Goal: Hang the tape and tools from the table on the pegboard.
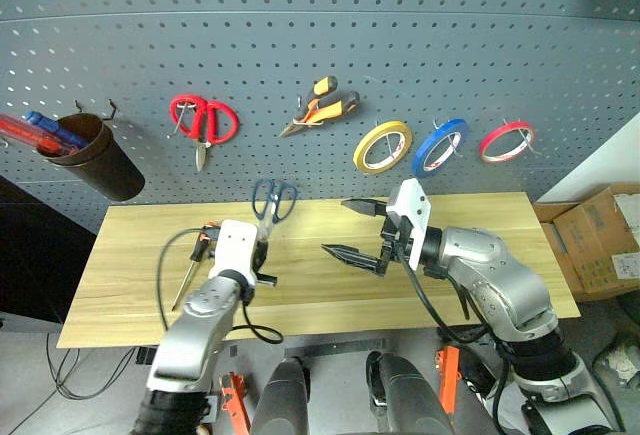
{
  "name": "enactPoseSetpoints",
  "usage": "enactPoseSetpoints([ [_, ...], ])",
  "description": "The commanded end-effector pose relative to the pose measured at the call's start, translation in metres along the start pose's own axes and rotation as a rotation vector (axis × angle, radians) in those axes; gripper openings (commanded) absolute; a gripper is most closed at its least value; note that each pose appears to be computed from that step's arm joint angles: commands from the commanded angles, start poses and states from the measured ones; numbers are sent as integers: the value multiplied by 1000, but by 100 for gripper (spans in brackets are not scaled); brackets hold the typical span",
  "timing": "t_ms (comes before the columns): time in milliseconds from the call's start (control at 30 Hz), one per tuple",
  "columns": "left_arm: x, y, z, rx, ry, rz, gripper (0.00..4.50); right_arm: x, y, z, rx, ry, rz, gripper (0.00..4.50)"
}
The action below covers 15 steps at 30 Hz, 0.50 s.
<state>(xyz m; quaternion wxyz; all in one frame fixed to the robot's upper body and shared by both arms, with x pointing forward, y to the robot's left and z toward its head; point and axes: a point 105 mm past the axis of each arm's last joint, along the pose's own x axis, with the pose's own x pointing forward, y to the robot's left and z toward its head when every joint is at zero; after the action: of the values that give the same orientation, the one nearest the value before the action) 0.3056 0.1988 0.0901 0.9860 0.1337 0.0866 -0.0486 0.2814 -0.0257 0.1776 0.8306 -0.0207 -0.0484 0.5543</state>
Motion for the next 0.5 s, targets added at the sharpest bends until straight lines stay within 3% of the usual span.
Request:
enactPoseSetpoints([
  [33,-23,11,25,109,-166,62,48,-5,6,23,54,-128,-18,450],
  [300,-63,9,9,133,-190,145,48,-6,4,25,109,-167,-21,450],
  [500,-67,22,32,189,-317,245,48,-2,0,37,78,-230,-20,450],
])
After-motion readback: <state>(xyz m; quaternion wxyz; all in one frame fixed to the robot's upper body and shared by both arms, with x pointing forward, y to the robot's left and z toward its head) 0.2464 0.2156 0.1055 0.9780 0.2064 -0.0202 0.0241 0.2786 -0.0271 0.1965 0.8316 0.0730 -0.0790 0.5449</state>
